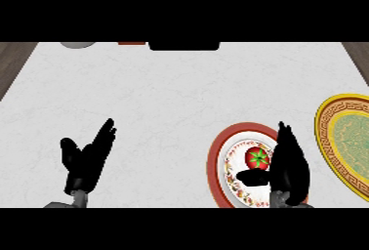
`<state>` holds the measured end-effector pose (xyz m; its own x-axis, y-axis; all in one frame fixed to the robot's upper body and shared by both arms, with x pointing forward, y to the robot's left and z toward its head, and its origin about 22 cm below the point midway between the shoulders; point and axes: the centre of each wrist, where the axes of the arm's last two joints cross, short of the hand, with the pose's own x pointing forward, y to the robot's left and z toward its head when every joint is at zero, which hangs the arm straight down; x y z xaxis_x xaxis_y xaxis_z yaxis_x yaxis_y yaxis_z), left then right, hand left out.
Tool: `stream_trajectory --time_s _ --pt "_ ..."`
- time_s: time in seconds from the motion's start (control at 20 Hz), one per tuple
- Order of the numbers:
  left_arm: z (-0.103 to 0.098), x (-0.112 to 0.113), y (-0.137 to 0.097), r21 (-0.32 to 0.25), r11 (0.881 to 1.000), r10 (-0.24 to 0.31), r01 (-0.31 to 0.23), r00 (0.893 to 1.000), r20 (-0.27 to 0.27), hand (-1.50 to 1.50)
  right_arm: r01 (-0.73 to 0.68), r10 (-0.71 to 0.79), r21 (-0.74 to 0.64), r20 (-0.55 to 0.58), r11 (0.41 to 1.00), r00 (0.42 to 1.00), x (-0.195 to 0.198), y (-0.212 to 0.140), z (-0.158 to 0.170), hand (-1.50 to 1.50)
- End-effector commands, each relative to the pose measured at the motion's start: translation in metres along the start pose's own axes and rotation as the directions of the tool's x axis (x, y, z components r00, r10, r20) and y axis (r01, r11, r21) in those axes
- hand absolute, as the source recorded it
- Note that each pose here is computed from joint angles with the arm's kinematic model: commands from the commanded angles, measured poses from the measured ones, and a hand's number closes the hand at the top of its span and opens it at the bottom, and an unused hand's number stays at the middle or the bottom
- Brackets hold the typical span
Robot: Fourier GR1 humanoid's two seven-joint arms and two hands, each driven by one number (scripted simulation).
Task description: Pick the tomato from the plate and place it in the plate
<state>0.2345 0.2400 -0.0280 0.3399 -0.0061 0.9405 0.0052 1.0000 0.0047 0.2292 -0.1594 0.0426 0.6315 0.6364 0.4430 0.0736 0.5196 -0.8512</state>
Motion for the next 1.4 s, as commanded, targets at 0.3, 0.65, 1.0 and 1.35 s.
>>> stream_trajectory --time_s 0.3,0.65,1.0,1.35 --pt "0.013 -0.015 0.028 -0.002 1.0 -0.007 0.007 0.999 -0.05 0.0 -0.1 0.106 0.106 -0.052 0.989 0.993 -0.009 0.036 -0.023 1.5" --pt "0.003 -0.006 0.006 -0.002 1.0 -0.005 0.005 0.999 -0.042 0.0 -0.176 0.176 0.056 0.0 0.983 0.984 0.008 0.016 -0.021 1.5" --pt "0.006 -0.001 0.014 0.011 1.0 0.003 -0.002 0.999 -0.032 0.0 -0.11 0.124 -0.153 0.083 0.982 0.989 -0.009 0.026 -0.008 1.5" --pt "0.0 -0.009 0.002 0.022 1.0 -0.008 0.009 0.999 -0.037 0.0 -0.03 0.069 -0.078 0.558 0.996 0.827 0.0 0.022 0.096 1.5"
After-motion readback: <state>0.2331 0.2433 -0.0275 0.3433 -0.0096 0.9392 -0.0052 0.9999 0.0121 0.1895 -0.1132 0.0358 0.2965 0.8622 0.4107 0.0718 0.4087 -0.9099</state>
